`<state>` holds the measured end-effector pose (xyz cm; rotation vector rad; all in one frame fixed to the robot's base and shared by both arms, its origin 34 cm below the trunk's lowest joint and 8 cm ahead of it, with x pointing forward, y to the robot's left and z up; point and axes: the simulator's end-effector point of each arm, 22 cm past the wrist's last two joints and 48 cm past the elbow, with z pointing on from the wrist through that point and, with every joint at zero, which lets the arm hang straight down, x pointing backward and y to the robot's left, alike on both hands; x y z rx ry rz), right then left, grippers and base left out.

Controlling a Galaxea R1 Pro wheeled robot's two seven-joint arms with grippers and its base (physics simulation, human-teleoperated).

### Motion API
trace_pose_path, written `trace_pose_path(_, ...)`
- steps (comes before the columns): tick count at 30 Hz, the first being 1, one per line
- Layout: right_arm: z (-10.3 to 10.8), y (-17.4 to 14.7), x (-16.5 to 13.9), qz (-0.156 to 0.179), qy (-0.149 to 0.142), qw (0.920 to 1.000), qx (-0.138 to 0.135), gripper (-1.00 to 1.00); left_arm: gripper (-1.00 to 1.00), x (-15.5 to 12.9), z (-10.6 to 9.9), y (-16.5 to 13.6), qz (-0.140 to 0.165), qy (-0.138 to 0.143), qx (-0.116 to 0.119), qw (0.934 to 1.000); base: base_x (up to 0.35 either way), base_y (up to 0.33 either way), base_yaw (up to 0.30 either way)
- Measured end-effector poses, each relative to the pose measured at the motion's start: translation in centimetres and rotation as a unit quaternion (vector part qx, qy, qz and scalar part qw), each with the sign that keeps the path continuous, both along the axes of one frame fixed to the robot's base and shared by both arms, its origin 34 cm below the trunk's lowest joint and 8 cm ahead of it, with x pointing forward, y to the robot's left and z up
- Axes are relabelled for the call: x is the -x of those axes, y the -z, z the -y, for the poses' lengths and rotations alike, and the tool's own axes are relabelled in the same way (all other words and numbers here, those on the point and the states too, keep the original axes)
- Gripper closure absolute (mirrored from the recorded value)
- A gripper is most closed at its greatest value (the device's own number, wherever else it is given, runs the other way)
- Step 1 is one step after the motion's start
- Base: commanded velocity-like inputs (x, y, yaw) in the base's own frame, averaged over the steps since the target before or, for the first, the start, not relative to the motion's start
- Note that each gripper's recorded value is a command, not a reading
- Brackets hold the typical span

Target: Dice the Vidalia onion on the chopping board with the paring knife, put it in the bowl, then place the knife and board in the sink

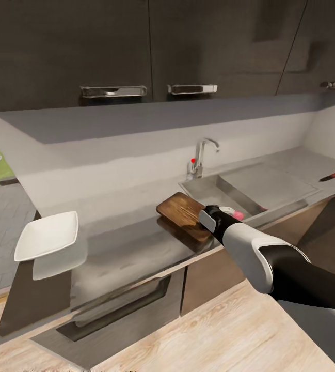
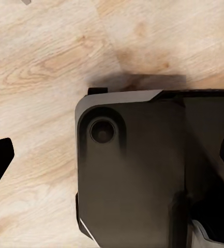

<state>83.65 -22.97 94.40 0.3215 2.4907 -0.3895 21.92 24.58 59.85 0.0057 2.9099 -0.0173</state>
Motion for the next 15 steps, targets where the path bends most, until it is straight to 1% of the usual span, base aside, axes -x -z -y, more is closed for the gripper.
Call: trace_pose_path(15,0.00,-0.04,0.00,0.000,0.000,1.0000,0.000,1.00,-1.00,-0.03,0.00,-0.01,0.000,0.000,0.000,1.0000,0.000,-0.295,0.245)
